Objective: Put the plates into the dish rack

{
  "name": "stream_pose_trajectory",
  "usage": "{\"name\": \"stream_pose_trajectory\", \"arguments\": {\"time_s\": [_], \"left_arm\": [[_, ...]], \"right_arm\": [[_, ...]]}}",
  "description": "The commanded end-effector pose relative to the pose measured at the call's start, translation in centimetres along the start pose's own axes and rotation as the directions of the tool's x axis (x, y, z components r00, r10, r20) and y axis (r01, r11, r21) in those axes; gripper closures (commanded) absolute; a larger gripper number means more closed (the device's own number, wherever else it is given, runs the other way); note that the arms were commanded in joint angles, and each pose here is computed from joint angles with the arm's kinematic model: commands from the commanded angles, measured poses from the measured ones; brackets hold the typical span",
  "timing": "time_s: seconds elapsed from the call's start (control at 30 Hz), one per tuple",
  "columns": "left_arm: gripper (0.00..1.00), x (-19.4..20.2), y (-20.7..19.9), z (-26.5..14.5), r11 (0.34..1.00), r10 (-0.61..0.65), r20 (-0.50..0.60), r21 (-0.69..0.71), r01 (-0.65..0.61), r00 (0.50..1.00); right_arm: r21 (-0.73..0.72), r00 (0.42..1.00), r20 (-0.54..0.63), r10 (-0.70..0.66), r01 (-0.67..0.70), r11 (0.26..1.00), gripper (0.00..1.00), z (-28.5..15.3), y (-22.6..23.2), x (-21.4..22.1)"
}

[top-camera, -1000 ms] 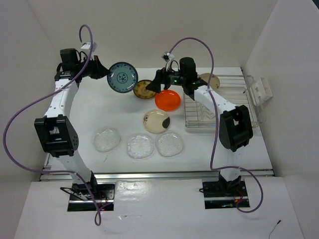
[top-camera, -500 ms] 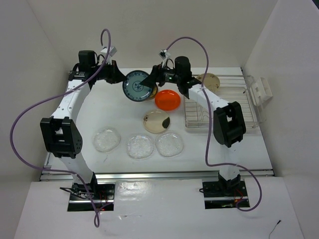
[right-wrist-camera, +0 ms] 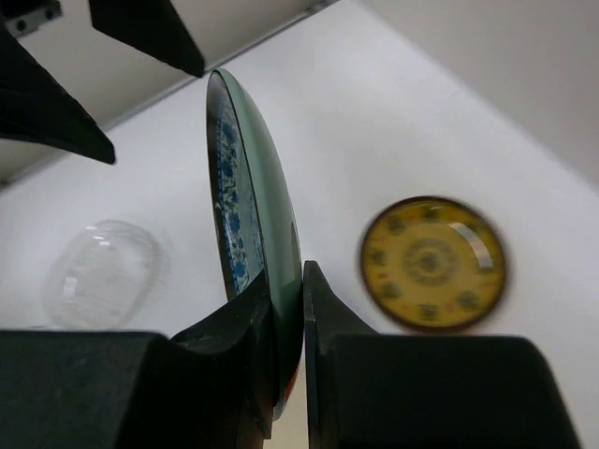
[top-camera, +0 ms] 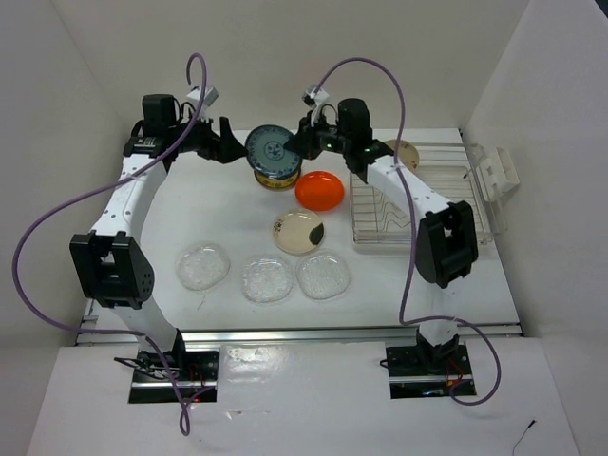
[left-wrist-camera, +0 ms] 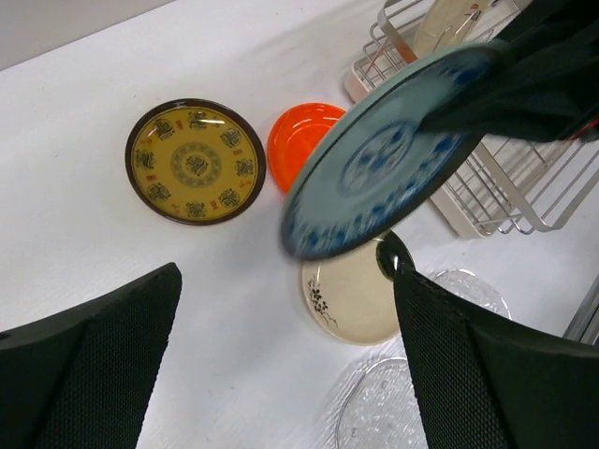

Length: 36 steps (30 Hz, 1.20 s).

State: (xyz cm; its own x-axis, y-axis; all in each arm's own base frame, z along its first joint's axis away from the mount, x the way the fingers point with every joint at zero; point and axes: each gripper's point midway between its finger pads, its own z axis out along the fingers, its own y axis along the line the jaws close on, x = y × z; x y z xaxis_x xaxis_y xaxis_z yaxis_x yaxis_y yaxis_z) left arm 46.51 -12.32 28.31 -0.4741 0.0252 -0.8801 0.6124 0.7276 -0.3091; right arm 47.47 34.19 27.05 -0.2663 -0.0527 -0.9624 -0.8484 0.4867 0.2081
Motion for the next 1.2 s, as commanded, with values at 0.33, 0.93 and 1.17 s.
{"name": "stream_pose_trajectory", "arguments": {"time_s": [0.33,0.93,1.17], "left_arm": [[0.0,-3.9,5.1,-5.6,0.967,0.082,0.122,-0.25,-0.05,0.989],[0.0,-1.4,9.9,-3.7,0.939,0.014,0.091,-0.344,0.018,0.996],[0.0,-0.3,11.0,-2.6,0.939,-0.016,0.065,-0.342,0.037,0.998]], "right_arm": [[0.313,0.405,-0.335,-0.851,0.9,0.305,1.0,-24.6,-6.5,-9.2],[0.117,0.333,-0.579,-0.745,0.937,0.328,1.0,-26.2,-14.9,0.5],[0.097,0.335,-0.581,-0.742,0.933,0.345,1.0,-25.3,-16.4,1.0]]}}
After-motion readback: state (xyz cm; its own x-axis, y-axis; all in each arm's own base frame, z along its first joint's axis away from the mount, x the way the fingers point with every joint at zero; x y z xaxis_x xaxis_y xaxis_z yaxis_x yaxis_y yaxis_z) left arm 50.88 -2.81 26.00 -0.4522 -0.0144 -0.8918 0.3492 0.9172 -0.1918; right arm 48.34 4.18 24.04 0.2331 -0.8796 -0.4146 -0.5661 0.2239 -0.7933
